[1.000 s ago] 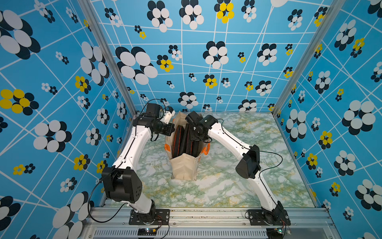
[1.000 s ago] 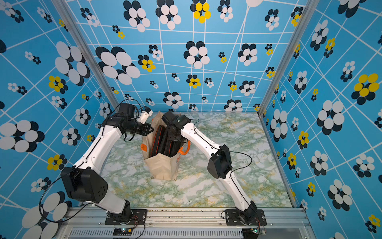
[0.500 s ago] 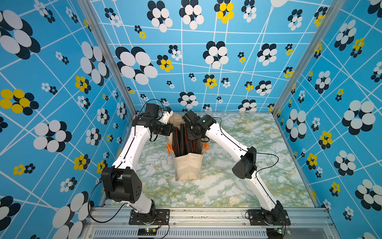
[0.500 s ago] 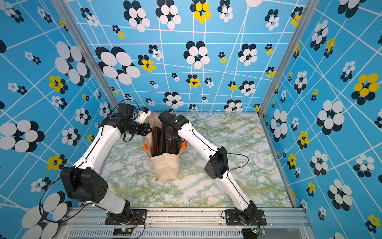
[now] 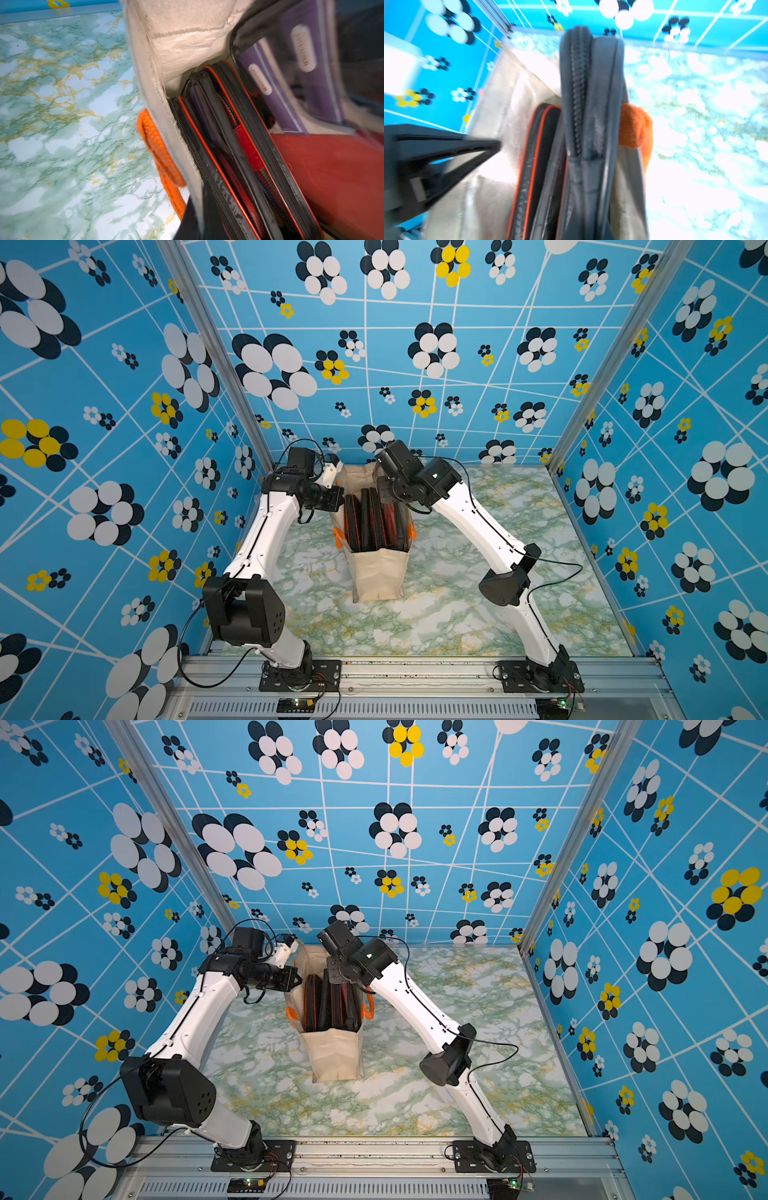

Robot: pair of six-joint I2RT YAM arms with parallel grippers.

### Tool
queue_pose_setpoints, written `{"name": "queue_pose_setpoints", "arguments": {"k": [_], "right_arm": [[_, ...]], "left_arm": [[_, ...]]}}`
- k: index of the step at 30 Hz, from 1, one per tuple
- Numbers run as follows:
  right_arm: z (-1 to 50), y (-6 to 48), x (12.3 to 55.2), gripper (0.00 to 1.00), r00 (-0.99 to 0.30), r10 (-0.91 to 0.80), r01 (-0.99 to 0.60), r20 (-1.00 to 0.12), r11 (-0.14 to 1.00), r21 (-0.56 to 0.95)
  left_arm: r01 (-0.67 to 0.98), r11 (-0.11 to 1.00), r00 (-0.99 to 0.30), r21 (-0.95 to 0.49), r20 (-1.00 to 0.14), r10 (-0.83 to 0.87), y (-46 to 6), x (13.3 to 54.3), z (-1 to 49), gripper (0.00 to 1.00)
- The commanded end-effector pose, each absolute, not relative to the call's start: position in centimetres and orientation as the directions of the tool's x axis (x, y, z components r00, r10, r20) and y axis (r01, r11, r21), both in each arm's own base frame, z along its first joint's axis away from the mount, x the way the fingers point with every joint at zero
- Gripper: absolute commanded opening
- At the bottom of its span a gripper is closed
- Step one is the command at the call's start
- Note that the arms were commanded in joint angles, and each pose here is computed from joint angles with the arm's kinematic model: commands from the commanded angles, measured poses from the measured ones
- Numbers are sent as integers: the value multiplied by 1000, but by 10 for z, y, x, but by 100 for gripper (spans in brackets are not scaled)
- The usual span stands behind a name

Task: Remove the ping pong set from the canvas bag
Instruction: Pick up the ping pong set from the canvas bag.

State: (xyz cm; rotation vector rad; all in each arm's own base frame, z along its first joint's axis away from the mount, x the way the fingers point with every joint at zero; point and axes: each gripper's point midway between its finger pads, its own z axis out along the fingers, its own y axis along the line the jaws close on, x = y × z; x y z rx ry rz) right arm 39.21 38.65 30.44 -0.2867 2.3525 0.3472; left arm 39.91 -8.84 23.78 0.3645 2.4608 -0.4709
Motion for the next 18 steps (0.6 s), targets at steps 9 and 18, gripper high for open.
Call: {"name": "queue_pose_setpoints", "arguments": {"k": [9, 18], "right_arm": [[439, 369, 381, 0, -474, 58, -379, -879, 887, 263], [511, 334, 386, 0, -342, 220, -392, -914, 850, 352]], "left_arm": [[344, 914, -740, -213, -661, 125, -74, 409, 256, 0], [329, 926, -726, -185, -676, 123, -59, 414, 262, 0]]}}
